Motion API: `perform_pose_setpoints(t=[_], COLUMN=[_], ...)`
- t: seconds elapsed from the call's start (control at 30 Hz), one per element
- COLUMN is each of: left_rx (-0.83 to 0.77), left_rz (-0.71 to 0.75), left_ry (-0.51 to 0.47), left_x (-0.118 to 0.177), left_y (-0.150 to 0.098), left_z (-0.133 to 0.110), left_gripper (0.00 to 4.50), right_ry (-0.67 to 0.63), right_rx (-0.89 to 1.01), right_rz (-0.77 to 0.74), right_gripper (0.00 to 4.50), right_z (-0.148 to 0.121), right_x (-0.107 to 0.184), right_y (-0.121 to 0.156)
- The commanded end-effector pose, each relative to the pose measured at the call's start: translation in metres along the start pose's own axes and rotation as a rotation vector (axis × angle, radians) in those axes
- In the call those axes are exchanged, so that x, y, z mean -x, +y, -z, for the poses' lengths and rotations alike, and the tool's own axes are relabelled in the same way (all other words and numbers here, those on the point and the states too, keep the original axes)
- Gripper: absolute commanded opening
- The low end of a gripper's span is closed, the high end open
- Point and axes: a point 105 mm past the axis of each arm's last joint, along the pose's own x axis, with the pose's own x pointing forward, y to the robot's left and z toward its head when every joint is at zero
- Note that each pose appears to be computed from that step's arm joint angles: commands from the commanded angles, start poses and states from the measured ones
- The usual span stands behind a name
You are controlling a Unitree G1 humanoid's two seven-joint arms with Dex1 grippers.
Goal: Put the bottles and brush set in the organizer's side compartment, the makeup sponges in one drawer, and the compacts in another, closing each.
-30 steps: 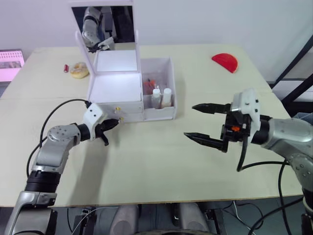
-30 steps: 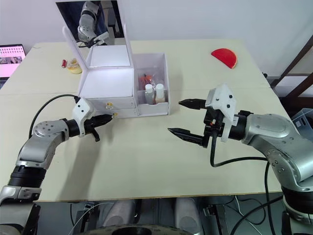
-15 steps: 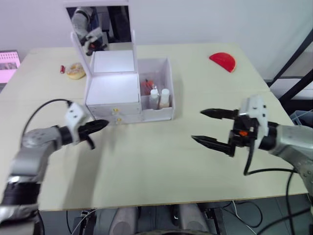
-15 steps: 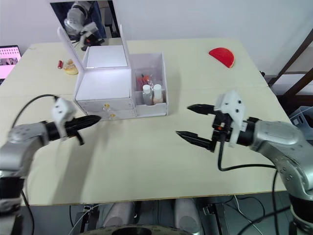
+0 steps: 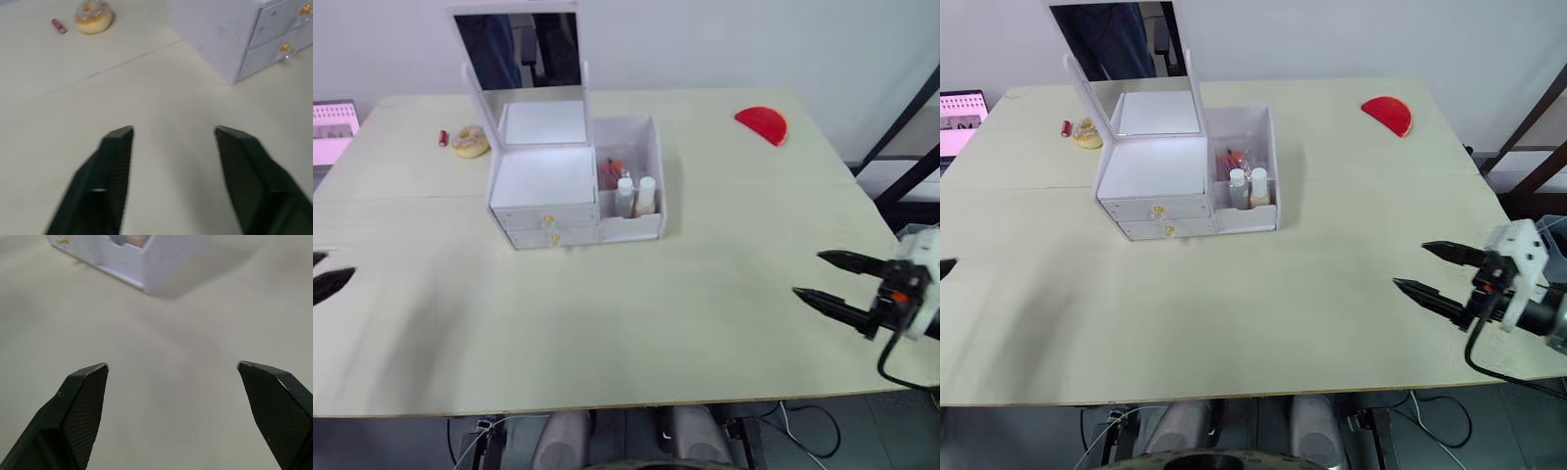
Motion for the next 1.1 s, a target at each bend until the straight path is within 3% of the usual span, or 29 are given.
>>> perform_pose_setpoints(t=[0.03,0.5,1.1], left_rx=[-0.006,-0.003,0.004], left_rz=[-0.047,-0.083,-0.063], left_ry=[-0.008,-0.010,-0.038], left_x=[0.020,0.018,0.002], left_y=[0.008,0.014,0.013], left_z=[0.000,0.006,0.001], left_gripper=[4.43,4.43,4.43], right_ry=[-0.038,-0.037,-0.062], right_rx=[0.012,0.023,0.046], right_rz=[0.052,0.070,0.052], right_gripper=[4.50,4.50,4.50], right_z=[0.001,-0.002,-0.016], right_x=[0.022,0.032,0.016], right_y=[-0.011,-0.018,-0.015])
